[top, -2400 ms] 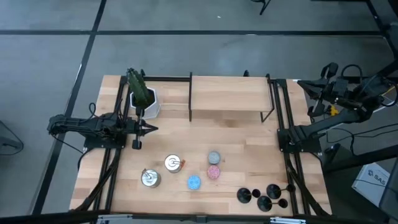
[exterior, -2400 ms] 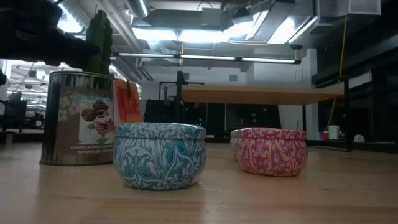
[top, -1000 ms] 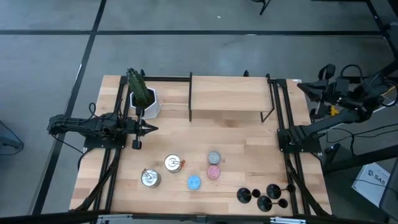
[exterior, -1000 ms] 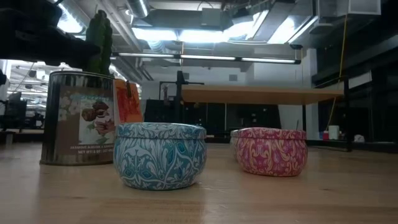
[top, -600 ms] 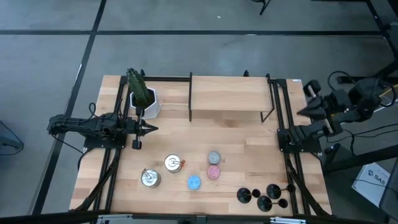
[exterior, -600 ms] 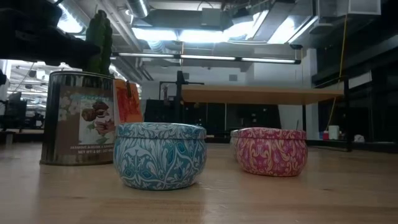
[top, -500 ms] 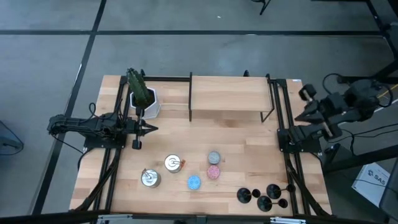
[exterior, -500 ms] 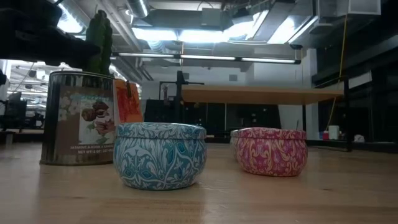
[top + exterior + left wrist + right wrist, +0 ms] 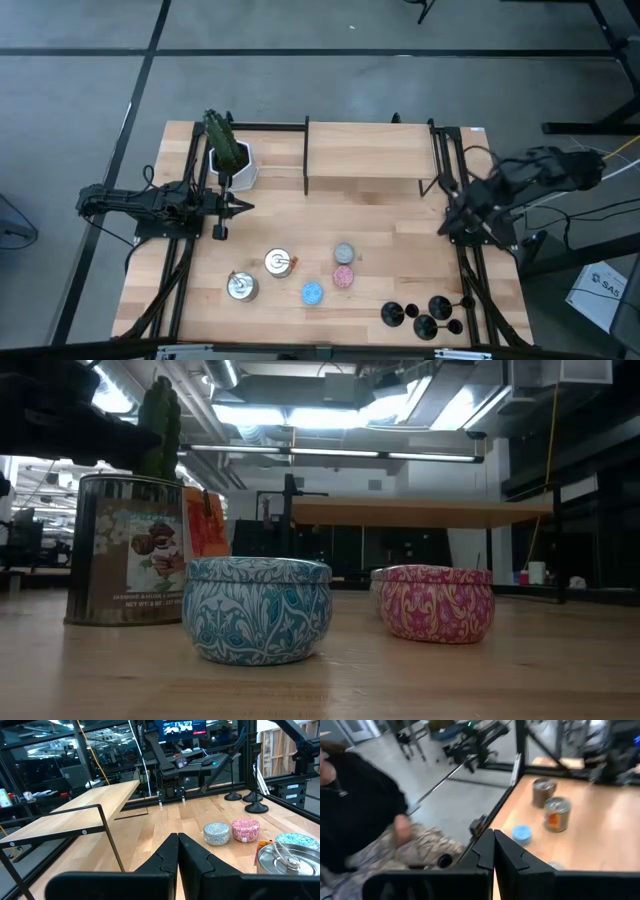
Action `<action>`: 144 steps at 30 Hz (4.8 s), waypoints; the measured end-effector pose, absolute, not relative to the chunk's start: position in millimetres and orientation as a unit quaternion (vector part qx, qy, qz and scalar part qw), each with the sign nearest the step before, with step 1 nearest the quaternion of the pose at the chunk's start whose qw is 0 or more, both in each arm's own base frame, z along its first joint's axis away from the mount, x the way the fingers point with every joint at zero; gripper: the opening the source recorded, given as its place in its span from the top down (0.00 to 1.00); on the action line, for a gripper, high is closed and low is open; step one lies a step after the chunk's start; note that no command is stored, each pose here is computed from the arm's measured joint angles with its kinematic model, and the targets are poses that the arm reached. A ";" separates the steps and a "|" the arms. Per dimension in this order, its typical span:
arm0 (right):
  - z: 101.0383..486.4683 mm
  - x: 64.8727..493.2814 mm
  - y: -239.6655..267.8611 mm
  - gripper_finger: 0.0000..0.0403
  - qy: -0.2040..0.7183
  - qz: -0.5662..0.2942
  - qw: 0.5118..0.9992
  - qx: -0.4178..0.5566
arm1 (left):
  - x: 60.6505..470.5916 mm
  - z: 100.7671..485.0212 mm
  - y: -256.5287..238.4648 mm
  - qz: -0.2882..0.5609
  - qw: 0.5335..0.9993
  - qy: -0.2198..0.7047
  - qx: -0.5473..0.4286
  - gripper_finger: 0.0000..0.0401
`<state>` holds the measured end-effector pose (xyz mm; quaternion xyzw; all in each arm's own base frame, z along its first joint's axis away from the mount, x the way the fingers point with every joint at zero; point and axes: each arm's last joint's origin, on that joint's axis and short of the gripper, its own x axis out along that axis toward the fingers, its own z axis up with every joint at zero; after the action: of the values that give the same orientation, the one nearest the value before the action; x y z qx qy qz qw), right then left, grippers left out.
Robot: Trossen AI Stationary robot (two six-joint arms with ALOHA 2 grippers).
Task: Pick & Place candle stick holders
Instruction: Put the right black candle holder on the shelf
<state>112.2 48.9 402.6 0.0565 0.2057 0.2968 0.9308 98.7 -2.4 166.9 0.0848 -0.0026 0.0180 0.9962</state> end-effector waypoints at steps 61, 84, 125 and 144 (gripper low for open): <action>350.5 169.7 74.1 0.99 0.494 0.201 0.805 0.259 | 98.7 166.7 -2.4 0.018 0.996 -0.002 0.085 0.99; 323.0 188.0 88.2 0.76 0.582 0.149 0.764 0.238 | 98.7 166.7 -2.5 0.018 0.996 -0.002 0.085 0.99; 321.8 152.2 129.8 0.45 0.674 0.170 0.669 0.263 | 98.7 166.8 -2.4 0.018 0.996 -0.002 0.085 0.99; 322.6 152.0 135.9 0.45 0.647 0.166 0.703 0.243 | 98.7 166.8 -2.4 0.018 0.996 -0.002 0.085 0.99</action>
<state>152.0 135.9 322.6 0.2432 0.6474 0.1659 0.7030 98.7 -2.4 166.8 0.0848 -0.0024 0.0182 0.9962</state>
